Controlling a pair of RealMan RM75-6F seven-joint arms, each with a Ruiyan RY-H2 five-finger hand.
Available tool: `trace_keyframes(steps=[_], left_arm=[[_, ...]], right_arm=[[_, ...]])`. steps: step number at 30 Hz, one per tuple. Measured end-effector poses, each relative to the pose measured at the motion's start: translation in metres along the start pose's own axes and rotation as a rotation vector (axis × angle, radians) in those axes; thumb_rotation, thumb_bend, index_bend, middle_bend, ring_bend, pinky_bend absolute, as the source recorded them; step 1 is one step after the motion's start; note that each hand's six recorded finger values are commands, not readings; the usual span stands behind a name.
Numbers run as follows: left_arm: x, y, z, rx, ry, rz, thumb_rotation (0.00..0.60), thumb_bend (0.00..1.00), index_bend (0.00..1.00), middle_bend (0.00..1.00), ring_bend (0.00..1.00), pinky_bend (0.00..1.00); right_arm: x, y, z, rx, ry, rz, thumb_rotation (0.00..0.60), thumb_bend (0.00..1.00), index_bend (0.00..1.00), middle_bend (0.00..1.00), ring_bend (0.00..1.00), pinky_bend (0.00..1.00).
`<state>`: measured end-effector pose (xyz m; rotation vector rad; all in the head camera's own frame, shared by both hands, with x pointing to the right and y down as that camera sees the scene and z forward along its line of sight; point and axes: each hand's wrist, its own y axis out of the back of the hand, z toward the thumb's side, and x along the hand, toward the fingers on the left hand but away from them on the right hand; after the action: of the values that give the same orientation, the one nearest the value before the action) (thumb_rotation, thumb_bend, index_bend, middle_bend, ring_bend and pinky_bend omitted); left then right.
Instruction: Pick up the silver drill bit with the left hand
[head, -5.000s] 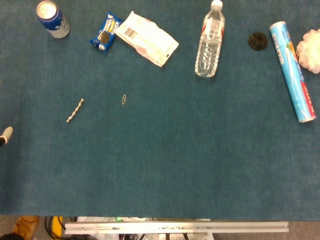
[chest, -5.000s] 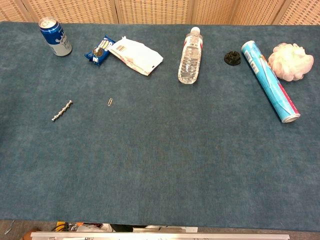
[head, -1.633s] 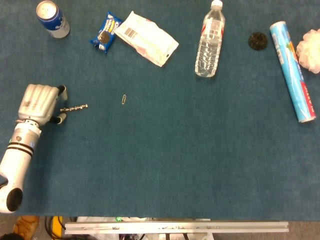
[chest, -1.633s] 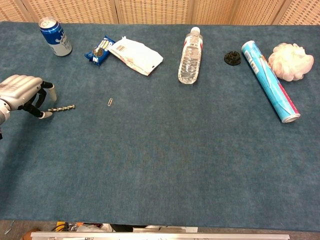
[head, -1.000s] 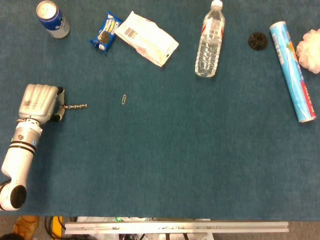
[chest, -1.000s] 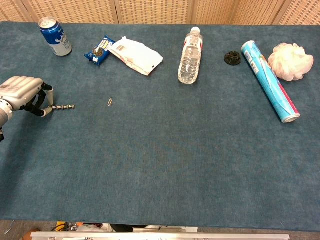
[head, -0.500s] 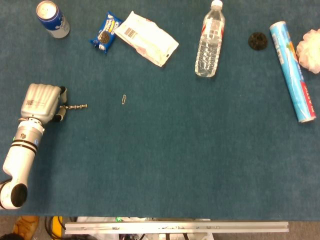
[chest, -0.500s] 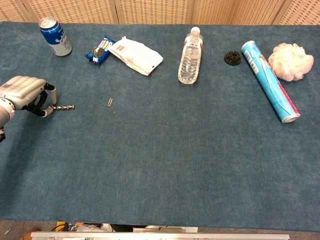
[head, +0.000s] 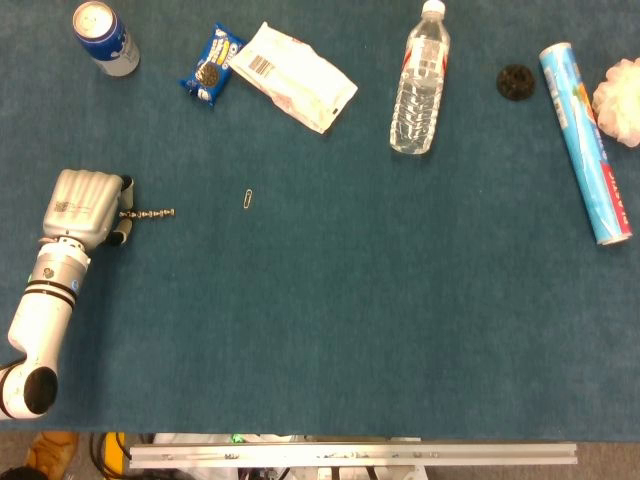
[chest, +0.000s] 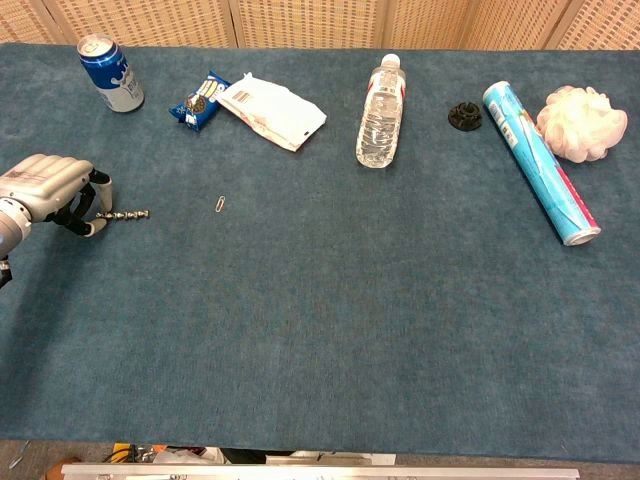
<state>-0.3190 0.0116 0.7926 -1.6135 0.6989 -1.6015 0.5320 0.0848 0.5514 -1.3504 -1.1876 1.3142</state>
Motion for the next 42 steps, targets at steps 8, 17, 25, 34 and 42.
trace_keyframes(steps=[8,17,25,34,42], left_arm=[[0.002,-0.002,0.0,-0.009,0.006,-0.001,0.6,0.32,0.51,0.75,0.75,0.71],[0.004,-0.004,0.0,-0.01,0.011,-0.008,0.6,0.34,0.53,0.76,0.75,0.71],[0.005,-0.001,0.002,-0.033,0.007,0.006,0.6,0.36,0.57,0.78,0.76,0.71],[0.001,0.009,0.002,-0.026,-0.005,0.034,0.6,0.38,0.58,0.78,0.76,0.72],[-0.009,0.027,0.006,-0.014,-0.034,0.076,0.6,0.38,0.59,0.78,0.76,0.72]], right_arm=[[0.001,0.002,-0.001,0.002,-0.008,-0.01,0.6,0.36,0.43,0.38,0.38,0.54],[0.003,0.004,-0.003,0.002,-0.013,-0.016,0.6,0.36,0.43,0.38,0.38,0.54],[0.002,0.004,-0.004,0.0,-0.016,-0.016,0.6,0.36,0.43,0.38,0.38,0.54],[0.003,0.005,-0.003,-0.003,-0.014,-0.02,0.6,0.36,0.43,0.38,0.38,0.54],[0.003,0.005,-0.003,-0.009,-0.009,-0.024,0.6,0.36,0.43,0.38,0.38,0.54]])
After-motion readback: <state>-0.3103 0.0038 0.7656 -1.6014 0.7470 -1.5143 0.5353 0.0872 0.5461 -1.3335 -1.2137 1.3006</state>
